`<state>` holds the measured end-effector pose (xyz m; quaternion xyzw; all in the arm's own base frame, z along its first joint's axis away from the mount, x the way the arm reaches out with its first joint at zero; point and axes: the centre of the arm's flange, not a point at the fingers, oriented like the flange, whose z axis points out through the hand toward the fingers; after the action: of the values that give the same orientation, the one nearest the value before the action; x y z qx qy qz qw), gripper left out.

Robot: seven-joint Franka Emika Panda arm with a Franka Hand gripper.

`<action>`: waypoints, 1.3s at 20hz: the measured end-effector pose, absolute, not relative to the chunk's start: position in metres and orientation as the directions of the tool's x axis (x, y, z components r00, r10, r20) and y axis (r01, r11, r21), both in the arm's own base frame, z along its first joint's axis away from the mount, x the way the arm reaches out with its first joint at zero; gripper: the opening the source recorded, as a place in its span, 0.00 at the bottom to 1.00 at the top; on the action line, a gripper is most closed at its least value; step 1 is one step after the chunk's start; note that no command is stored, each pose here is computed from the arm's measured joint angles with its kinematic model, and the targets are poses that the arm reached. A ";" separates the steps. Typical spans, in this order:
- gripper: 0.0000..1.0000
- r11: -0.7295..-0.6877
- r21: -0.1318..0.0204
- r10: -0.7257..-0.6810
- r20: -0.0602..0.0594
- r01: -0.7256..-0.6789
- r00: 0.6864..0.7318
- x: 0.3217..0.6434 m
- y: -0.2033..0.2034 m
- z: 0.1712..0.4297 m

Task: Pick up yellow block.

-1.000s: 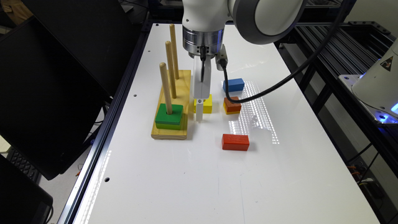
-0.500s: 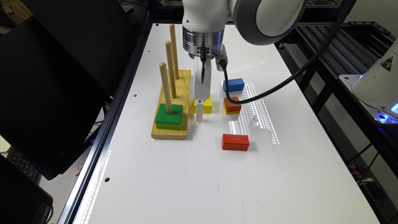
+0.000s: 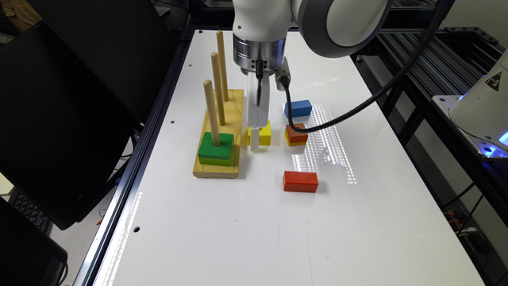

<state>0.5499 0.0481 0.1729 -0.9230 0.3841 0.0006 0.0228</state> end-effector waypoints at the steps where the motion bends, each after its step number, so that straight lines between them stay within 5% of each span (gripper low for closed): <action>1: 1.00 -0.704 -0.042 -0.709 -0.019 -0.709 0.705 0.550 0.048 0.173; 22: 1.00 -0.704 -0.042 -0.709 -0.018 -0.709 0.705 0.550 0.048 0.173; 23: 0.00 -0.704 -0.042 -0.709 -0.018 -0.709 0.705 0.550 0.048 0.173; 26: 0.00 -0.704 -0.042 -0.709 -0.018 -0.709 0.705 0.550 0.048 0.173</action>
<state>0.5499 0.0481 0.1730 -0.9230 0.3841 0.0005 0.0229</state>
